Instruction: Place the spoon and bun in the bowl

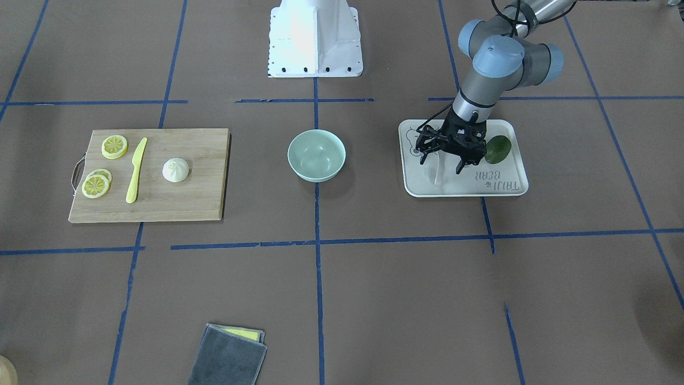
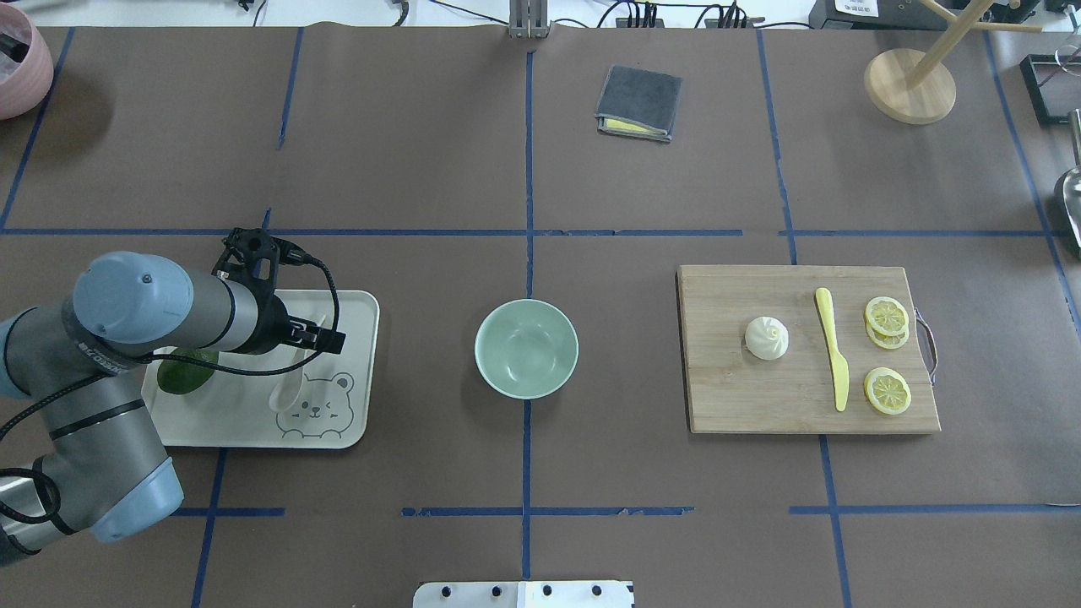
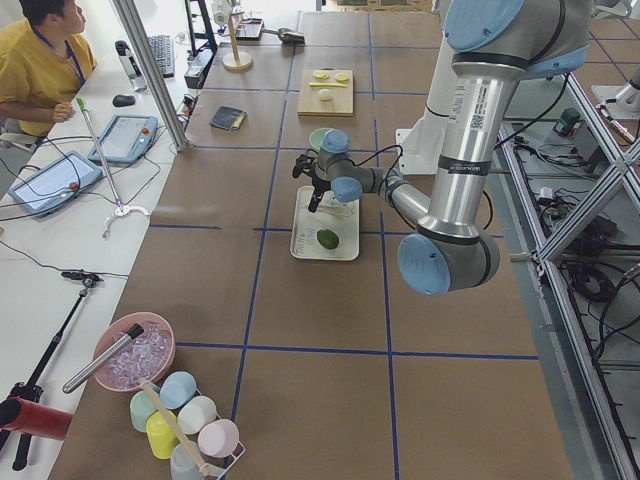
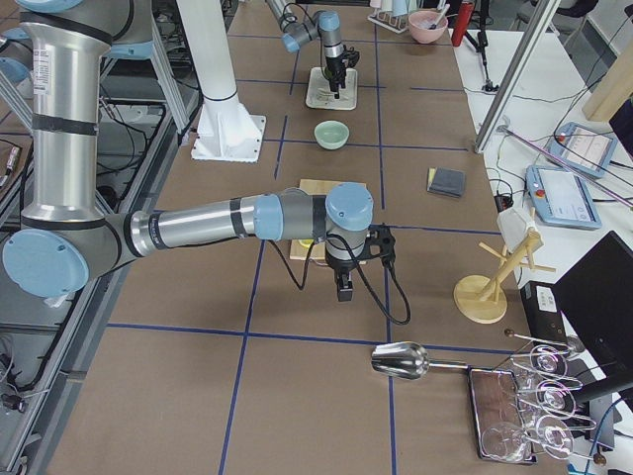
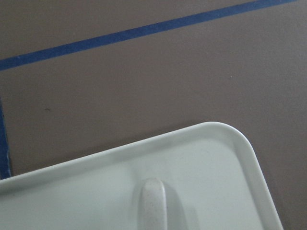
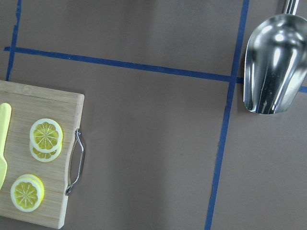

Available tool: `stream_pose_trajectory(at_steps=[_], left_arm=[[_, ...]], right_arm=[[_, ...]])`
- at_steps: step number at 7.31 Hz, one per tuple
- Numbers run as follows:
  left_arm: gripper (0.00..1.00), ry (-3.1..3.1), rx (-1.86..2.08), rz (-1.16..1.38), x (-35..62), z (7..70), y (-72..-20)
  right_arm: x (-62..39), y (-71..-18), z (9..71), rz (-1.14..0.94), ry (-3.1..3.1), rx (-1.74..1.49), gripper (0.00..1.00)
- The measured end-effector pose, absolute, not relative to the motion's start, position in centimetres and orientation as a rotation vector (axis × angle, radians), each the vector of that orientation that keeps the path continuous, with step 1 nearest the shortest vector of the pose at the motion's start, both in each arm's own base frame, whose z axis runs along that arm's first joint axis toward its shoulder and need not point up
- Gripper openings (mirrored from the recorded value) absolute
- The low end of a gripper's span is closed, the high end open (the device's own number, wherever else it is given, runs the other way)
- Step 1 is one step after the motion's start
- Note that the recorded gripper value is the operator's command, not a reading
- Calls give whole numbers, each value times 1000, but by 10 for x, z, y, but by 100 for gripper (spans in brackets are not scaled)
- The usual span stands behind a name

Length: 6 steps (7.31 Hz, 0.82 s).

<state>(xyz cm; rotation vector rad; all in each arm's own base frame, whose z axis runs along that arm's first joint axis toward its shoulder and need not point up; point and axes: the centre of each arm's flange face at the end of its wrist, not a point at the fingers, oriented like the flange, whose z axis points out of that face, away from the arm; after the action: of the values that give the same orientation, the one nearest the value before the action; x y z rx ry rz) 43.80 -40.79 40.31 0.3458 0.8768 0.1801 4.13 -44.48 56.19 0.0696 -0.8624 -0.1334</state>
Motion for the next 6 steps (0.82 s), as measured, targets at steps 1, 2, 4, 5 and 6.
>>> stream_pose_trajectory(at_steps=[1,2,4,5,6], left_arm=[[73,871,344,180,439,406,-408],[52,867,341,180,440,408,-409],[1,865,339,181,441,410,-409],[0,864,336,181,440,410,-408],[0,861,332,179,439,408,-408]], right_arm=[[41,-445,562,-134,-862,70,100],[41,-445,561,-134,-862,71,100],[41,-445,561,-133,-863,70,100],[41,-445,561,-133,-863,70,100],[41,-445,561,-133,-863,70,100]])
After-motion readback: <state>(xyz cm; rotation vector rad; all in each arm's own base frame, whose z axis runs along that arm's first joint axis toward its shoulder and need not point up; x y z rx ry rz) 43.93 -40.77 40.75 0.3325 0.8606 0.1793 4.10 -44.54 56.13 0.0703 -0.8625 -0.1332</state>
